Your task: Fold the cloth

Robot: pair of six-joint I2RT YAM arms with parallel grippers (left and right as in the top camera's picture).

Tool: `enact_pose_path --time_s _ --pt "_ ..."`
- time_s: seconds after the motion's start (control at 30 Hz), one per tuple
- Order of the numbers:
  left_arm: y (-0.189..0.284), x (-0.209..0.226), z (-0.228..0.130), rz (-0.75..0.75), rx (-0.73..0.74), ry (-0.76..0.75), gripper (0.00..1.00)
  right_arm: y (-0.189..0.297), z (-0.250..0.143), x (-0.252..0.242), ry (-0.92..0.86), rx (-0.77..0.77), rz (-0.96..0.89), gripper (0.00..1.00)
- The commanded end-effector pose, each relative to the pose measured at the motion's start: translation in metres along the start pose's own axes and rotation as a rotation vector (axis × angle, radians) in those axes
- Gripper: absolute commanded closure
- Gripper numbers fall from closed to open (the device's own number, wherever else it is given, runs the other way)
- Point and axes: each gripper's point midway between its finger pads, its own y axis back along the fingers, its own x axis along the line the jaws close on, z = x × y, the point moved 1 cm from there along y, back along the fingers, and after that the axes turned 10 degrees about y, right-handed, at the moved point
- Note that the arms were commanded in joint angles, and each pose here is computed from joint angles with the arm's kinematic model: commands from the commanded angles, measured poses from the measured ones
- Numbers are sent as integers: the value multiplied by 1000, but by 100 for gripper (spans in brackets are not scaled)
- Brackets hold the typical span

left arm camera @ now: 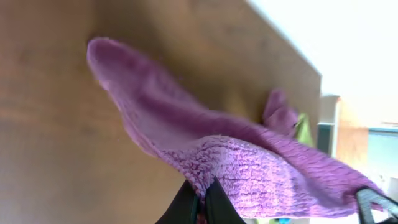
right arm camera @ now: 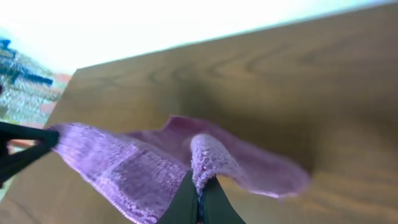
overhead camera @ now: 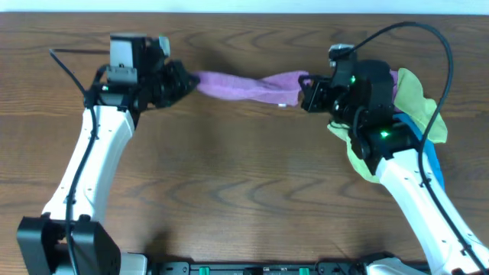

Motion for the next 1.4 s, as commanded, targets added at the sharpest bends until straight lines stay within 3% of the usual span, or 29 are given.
enact_pose_path --time_s 0.0,0.33,0.57,0.67,1.0,1.37 --pt "20 -28 27 -25 -119 -70 94 -6 21 -6 39 -46 -35 99" --pt "-4 -36 87 -106 -263 -74 94 -79 79 -22 118 -92 -67 99" --pt "8 -41 107 -135 -274 -86 94 -81 102 -19 162 -97 -77 99" --pt "3 -27 91 -90 -191 -66 94 -80 82 -24 137 -3 -95 99" --pt "-1 76 -17 265 230 19 94 -59 -36 -17 128 492 -122 98" --pt "-13 148 -114 410 505 117 94 -38 -145 -19 74 811 -153 98"
